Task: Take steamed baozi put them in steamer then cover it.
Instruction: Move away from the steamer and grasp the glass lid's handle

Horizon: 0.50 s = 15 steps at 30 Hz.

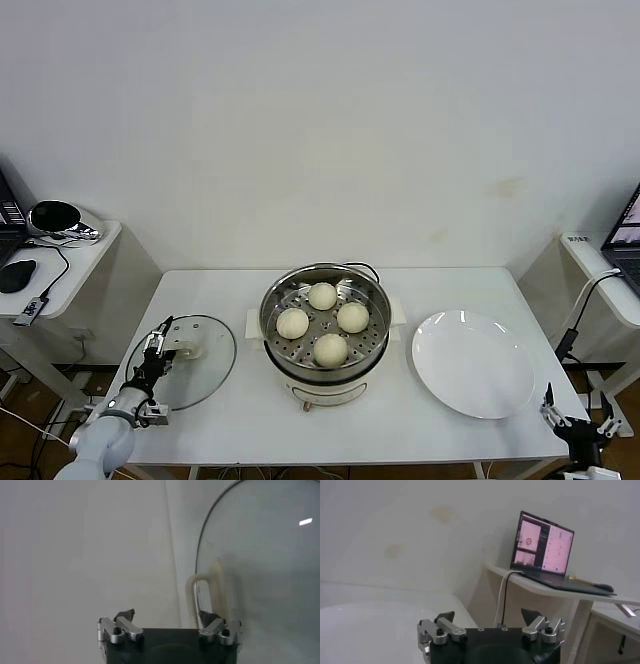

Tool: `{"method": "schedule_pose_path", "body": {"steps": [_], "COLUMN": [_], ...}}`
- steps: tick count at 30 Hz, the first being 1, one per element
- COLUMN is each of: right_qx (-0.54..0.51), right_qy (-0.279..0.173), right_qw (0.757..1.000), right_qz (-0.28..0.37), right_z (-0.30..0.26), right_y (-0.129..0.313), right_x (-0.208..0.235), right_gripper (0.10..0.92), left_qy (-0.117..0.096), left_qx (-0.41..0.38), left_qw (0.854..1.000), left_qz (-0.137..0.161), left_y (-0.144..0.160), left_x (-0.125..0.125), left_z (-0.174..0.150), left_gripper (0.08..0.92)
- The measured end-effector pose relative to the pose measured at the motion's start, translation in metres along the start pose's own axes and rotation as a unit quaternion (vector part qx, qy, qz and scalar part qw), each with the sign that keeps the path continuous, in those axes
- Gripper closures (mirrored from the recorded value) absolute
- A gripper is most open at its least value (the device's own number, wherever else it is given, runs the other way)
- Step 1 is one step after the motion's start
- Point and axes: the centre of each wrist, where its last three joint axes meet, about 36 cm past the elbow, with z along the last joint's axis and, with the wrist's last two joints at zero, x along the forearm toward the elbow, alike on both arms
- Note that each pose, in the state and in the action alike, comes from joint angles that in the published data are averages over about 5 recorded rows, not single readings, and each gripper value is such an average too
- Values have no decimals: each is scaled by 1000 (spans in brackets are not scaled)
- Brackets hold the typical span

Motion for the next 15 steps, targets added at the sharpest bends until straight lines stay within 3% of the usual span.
{"method": "schedule_pose_path", "body": {"steps": [4,15], "right_qx": [0,-2], "right_qy": [3,8], "right_qw": [1000,1000], "right_qz": [1,-5], "right_z": [1,4], "right_y": [0,2], "right_x": [0,1], "right_gripper": [200,200], "left_qy": [0,1], "left_qx": [0,8], "left_qw": [1000,1000], "left_qz": [5,15], "left_y": [-3,-9], "left_x": [-1,-5], "left_z": [1,2], "left_gripper": [243,562]}}
